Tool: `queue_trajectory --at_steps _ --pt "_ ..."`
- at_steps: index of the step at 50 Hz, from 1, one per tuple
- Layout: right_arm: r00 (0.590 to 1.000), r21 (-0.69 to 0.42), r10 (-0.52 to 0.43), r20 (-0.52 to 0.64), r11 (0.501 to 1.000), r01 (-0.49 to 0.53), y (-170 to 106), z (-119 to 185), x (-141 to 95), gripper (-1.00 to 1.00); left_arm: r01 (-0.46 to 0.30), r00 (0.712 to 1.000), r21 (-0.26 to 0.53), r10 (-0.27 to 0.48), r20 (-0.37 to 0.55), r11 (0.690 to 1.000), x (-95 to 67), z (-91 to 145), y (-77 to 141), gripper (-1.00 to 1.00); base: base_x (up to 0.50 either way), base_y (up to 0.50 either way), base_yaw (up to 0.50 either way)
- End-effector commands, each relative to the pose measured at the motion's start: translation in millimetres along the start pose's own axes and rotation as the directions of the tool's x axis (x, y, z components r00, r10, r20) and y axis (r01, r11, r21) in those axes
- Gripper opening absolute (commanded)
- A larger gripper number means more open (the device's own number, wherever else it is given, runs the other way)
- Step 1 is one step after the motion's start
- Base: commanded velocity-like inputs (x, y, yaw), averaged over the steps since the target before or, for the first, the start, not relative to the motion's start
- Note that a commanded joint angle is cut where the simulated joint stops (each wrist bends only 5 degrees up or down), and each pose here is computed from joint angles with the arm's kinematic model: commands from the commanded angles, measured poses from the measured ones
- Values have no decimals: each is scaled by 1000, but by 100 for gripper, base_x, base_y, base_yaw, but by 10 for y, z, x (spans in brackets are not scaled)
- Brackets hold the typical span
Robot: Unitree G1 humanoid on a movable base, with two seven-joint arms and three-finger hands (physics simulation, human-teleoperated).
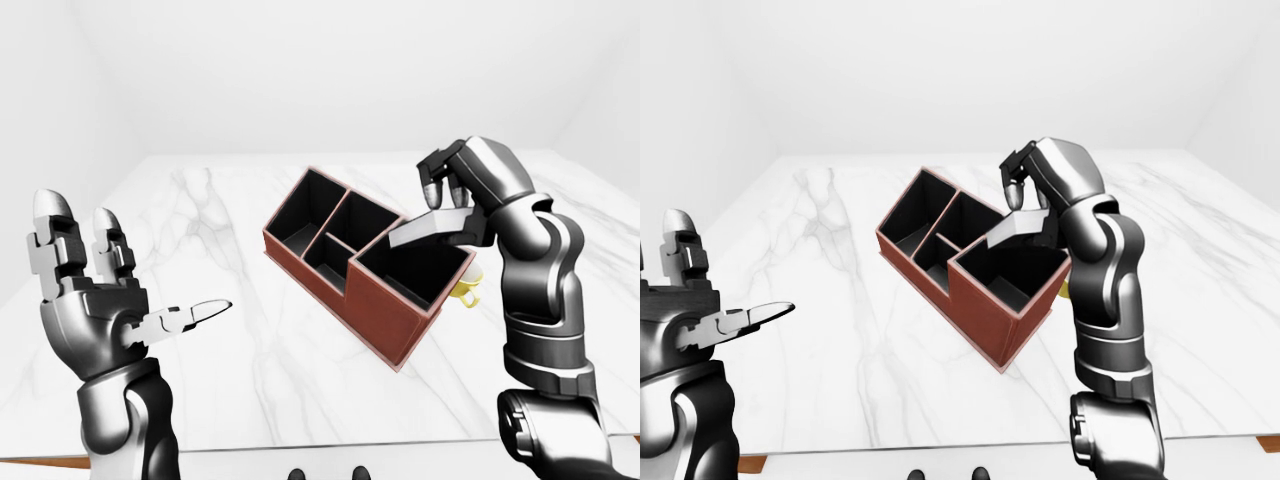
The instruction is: Pick up the book and place it in the right compartment of the caddy.
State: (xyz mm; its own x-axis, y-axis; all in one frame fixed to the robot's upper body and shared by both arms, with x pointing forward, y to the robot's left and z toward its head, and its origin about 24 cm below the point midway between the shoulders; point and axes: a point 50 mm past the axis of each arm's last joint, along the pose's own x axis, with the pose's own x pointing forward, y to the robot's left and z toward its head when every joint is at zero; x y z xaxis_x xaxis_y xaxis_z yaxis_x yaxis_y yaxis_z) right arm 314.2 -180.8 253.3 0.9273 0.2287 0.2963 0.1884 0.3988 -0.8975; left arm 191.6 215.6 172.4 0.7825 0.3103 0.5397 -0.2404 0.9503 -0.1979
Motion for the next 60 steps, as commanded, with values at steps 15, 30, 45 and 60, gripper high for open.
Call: queue_trajectory --at_steps 15,30,45,60 --pt "999 14 11 -49 1000 -11 118 -104 20 -100 1 1000 0 -1 0 1000 0 10 -4 100 0 0 0" --pt "998 12 30 -59 999 -29 164 -119 10 -100 1 1000 0 -1 0 1000 -3 10 -4 100 0 0 0" --pt "996 13 50 -71 999 -49 219 -140 -1 -100 0 1000 1 0 0 1000 -5 5 0 100 0 0 0" --pt "993 20 74 -91 997 -72 323 -173 1 -100 0 1000 0 0 -1 1000 -2 -3 2 100 0 0 0"
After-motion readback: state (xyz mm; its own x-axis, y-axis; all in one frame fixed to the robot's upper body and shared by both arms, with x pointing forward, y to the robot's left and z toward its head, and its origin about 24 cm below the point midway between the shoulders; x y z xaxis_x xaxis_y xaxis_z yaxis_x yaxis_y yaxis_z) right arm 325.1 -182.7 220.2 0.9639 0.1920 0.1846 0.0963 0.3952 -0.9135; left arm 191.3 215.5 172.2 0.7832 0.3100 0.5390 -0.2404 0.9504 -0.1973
